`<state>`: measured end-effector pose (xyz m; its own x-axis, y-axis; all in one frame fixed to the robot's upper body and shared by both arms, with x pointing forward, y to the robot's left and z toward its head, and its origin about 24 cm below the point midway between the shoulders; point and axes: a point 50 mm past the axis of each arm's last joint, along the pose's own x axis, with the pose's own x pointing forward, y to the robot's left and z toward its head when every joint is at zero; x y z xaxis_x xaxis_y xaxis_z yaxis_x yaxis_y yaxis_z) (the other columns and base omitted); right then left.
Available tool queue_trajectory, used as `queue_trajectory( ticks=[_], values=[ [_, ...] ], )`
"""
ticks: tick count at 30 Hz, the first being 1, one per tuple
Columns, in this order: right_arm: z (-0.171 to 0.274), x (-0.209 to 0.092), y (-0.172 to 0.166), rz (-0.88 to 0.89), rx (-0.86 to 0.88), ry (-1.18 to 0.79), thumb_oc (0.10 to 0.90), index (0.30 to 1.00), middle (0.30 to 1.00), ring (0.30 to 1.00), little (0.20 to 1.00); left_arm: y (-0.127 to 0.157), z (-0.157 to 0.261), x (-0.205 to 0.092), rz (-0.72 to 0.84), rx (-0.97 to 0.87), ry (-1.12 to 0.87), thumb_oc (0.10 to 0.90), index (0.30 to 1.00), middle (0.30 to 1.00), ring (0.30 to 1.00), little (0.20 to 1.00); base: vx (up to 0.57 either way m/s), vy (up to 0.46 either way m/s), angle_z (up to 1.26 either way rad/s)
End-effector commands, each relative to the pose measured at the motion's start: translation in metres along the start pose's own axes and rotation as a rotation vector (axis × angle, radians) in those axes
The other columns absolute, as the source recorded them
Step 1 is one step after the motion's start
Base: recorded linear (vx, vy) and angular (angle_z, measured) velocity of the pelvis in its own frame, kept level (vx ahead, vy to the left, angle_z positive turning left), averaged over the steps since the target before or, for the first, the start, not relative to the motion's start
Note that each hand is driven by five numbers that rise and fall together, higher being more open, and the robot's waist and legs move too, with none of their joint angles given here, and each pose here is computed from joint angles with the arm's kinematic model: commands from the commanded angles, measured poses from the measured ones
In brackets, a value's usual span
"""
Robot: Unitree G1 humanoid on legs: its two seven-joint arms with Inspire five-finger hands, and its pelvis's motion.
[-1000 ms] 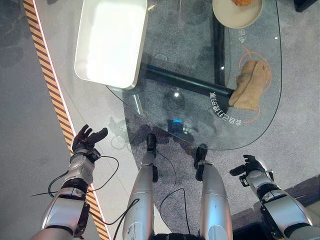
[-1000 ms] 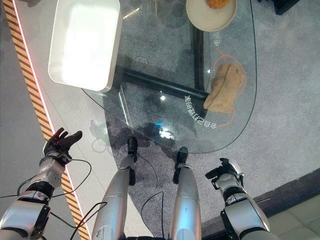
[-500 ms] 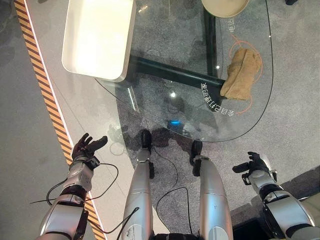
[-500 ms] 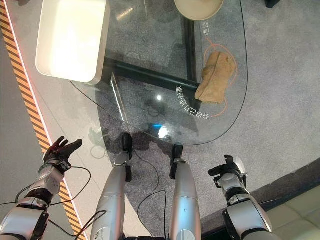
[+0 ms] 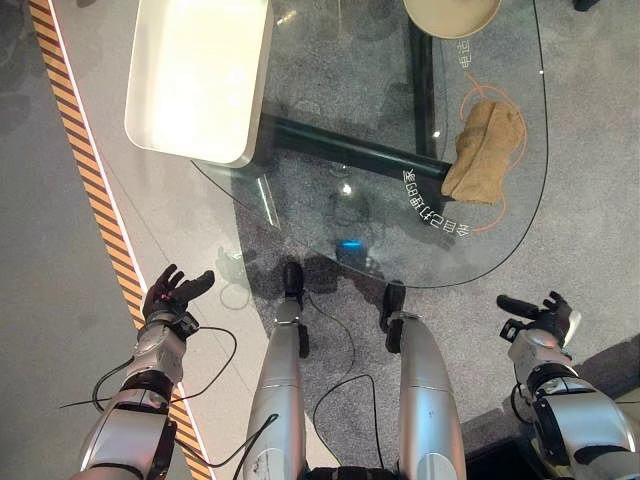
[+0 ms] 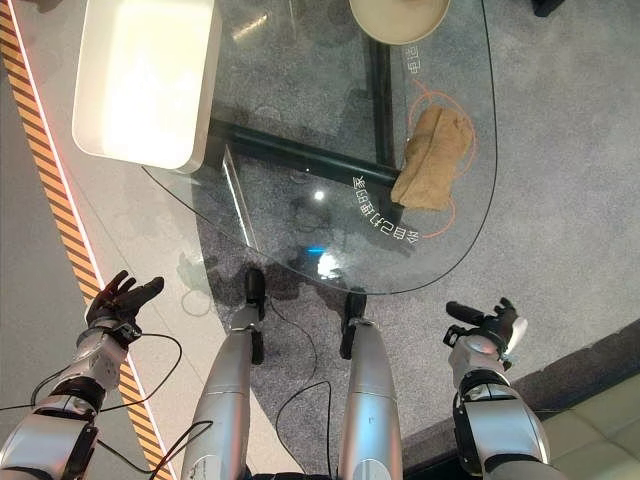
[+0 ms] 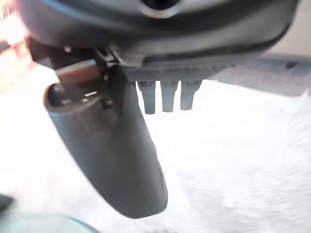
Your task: Wipe the table with a cloth and put it in the basket.
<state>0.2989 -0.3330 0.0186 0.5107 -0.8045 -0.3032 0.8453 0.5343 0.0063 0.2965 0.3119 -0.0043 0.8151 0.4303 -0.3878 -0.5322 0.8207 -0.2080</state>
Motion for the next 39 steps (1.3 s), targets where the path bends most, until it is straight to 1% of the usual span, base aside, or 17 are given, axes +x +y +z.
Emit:
queue_trajectory(
  ticks=[1,5,6,8,10,11,13,21,25,30,33,36,37,39],
  values=[
    [0.052,0.013,-0.029,-0.190,0.174,-0.214,0.800,0.900,0.900,0.900,0.900,0.020,-0.007,-0.005,0.080,-0.056,-0.032,0.800,0.900,0.900,0.900,0.900,-0.03,0.027,-0.04],
    [0.079,0.005,-0.015,-0.197,0.269,-0.327,0.800,0.900,0.900,0.900,0.900,0.017,-0.006,-0.004,0.075,-0.067,-0.037,0.800,0.900,0.900,0.900,0.900,-0.04,0.018,-0.05],
    [0.092,0.001,-0.008,-0.190,0.322,-0.371,0.800,0.900,0.900,0.900,0.900,0.015,-0.004,-0.004,0.072,-0.069,-0.040,0.800,0.900,0.900,0.900,0.900,-0.04,0.020,-0.03],
    [0.098,-0.002,-0.005,-0.184,0.348,-0.395,0.800,0.900,0.900,0.900,0.900,0.015,-0.004,-0.003,0.072,-0.075,-0.042,0.800,0.900,0.900,0.900,0.900,-0.04,0.019,-0.03],
    [0.114,-0.009,0.004,-0.167,0.382,-0.461,0.800,0.900,0.900,0.900,0.900,0.015,-0.001,-0.003,0.070,-0.079,-0.046,0.800,0.900,0.900,0.900,0.900,-0.04,0.023,0.00],
    [0.126,-0.019,0.014,-0.154,0.393,-0.528,0.800,0.900,0.900,0.900,0.900,0.012,0.002,-0.002,0.067,-0.084,-0.052,0.800,0.900,0.900,0.900,0.900,-0.04,0.024,0.03],
    [0.136,-0.027,0.023,-0.121,0.428,-0.568,0.800,0.900,0.900,0.900,0.900,0.010,0.006,-0.001,0.061,-0.088,-0.059,0.800,0.900,0.900,0.900,0.900,-0.02,0.012,0.01],
    [0.146,-0.057,0.053,0.071,0.508,-0.623,0.800,0.900,0.900,0.900,0.900,0.005,0.008,0.000,0.051,-0.099,-0.063,0.800,0.900,0.900,0.900,0.900,0.00,0.000,0.00],
    [0.144,-0.073,0.067,0.164,0.499,-0.634,0.800,0.900,0.900,0.900,0.900,0.005,0.006,-0.001,0.049,-0.105,-0.065,0.800,0.900,0.900,0.900,0.900,-0.01,0.011,0.03],
    [0.137,-0.087,0.082,0.233,0.443,-0.640,0.800,0.900,0.900,0.900,0.900,0.003,0.004,-0.002,0.044,-0.107,-0.065,0.800,0.900,0.900,0.900,0.900,0.00,0.000,0.00],
    [0.127,-0.098,0.095,0.303,0.358,-0.626,0.800,0.900,0.900,0.900,0.900,0.000,0.000,-0.003,0.033,-0.105,-0.061,0.800,0.900,0.900,0.900,0.900,0.00,0.000,0.00],
    [0.118,-0.100,0.102,0.353,0.306,-0.588,0.800,0.900,0.900,0.900,0.900,-0.002,-0.002,-0.004,0.026,-0.102,-0.058,0.800,0.900,0.900,0.900,0.900,0.00,0.000,0.00],
    [0.112,-0.102,0.108,0.405,0.282,-0.551,0.800,0.900,0.900,0.900,0.900,-0.003,-0.003,-0.004,0.023,-0.102,-0.056,0.800,0.900,0.900,0.900,0.900,0.00,0.000,0.00],
    [0.108,-0.104,0.113,0.446,0.255,-0.527,0.800,0.900,0.900,0.900,0.900,-0.003,-0.005,-0.005,0.020,-0.099,-0.054,0.800,0.900,0.900,0.900,0.900,0.00,0.000,0.00]
  ],
)
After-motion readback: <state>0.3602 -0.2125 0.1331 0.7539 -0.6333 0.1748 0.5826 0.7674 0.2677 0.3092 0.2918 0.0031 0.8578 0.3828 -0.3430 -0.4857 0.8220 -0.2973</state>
